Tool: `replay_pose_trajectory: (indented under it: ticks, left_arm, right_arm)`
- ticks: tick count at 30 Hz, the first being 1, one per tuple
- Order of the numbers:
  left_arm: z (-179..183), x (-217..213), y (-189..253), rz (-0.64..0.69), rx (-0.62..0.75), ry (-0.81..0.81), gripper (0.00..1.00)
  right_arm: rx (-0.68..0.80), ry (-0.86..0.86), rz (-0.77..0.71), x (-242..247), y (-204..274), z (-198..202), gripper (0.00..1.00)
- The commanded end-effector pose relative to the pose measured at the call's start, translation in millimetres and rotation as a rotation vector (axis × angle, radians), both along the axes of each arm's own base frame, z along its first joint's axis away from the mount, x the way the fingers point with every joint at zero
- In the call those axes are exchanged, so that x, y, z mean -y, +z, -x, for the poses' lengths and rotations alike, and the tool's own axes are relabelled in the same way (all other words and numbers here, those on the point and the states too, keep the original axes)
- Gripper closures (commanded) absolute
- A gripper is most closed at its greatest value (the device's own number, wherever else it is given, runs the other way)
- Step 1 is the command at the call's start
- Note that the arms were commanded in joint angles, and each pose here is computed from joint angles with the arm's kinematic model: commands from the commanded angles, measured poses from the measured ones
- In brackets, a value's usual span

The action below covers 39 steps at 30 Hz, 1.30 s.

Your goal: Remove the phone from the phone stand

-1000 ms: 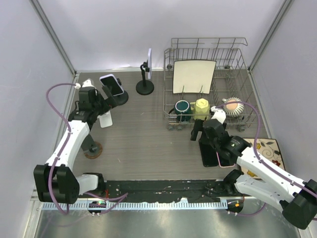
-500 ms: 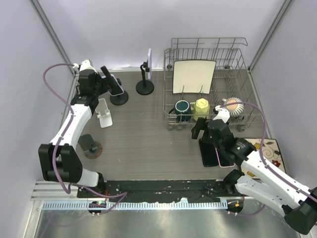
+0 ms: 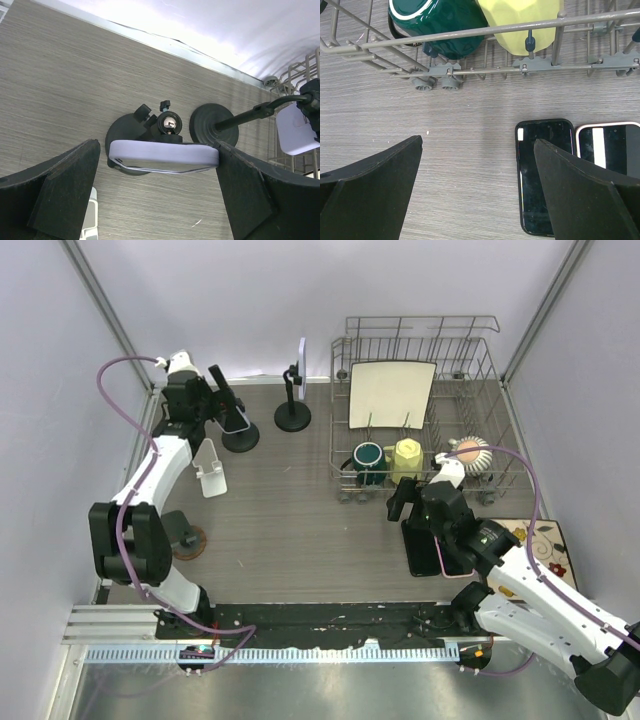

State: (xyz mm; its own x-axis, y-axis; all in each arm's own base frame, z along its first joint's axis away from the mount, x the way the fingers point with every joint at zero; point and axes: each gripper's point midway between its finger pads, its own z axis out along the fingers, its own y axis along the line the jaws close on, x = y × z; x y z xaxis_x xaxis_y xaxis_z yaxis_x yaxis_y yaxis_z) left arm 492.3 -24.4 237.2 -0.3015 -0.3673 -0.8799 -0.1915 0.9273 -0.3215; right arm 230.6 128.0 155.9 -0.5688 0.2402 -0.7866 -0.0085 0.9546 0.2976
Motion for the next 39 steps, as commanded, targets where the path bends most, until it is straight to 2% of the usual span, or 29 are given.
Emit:
replay_pose_trajectory:
  ticks: [1, 6, 9, 10, 12, 16, 18, 19, 22, 26, 31, 35, 39]
  left_arm:
    - [-15.3, 1.0, 24.6, -0.034, 0.089, -0.008, 0.0]
    - [-13.0, 5.3, 19.6, -0.053, 0.079, -0.02, 0.0]
    - [-10.4, 10.7, 22.3, -0.072, 0.084, -0.043, 0.09]
    - [-9.4, 13.5, 24.0, -0.081, 0.088, -0.057, 0.15]
    - [-6.1, 18.6, 29.7, -0.086, 0.102, -0.077, 0.22]
    - [8.0, 30.9, 48.4, -0.104, 0.141, -0.121, 0.48]
    - [16.1, 40.8, 54.5, -0.114, 0.148, -0.149, 0.55]
    - [21.5, 43.1, 63.1, -0.113, 0.167, -0.155, 0.62]
    - [38.5, 57.7, 60.0, -0.11, 0.137, -0.2, 0.72]
    - [70.1, 77.1, 71.0, -0.104, 0.137, -0.261, 0.8]
    - [114.6, 100.6, 61.5, -0.069, 0.089, -0.351, 0.9]
    - [153.4, 122.6, 56.2, -0.024, 0.074, -0.45, 0.92]
    - [190.3, 142.4, 52.0, 0.021, 0.066, -0.555, 0.94]
  right_arm:
    - [0.037, -0.007, -0.012, -0.9, 13.1, -6.7, 0.0]
    - [0.038, -0.009, -0.011, -1.0, 13.4, -7.3, 0.0]
    - [0.038, -0.011, -0.009, -0.6, 13.4, -7.6, 0.0]
    - [0.038, -0.009, -0.011, -1.2, 13.7, -7.5, 0.0]
    - [0.039, -0.012, -0.011, -0.6, 13.8, -7.5, 0.0]
    - [0.044, -0.012, -0.019, -0.7, 15.4, -7.1, 0.0]
    - [0.047, -0.009, -0.025, -1.2, 16.8, -6.5, 0.01]
    - [0.048, -0.007, -0.026, -1.4, 17.1, -6.3, 0.01]
    - [0.047, -0.003, -0.029, -1.8, 17.5, -5.6, 0.01]
    - [0.054, 0.016, -0.046, -6.0, 19.7, -5.0, 0.01]
    - [0.073, 0.102, -0.07, -19.8, 24.3, -3.1, 0.04]
    - [0.14, 0.233, -0.113, -42.6, 40.0, -4.5, 0.1]
    - [0.167, 0.459, -0.177, -79.2, 50.8, 8.3, 0.11]
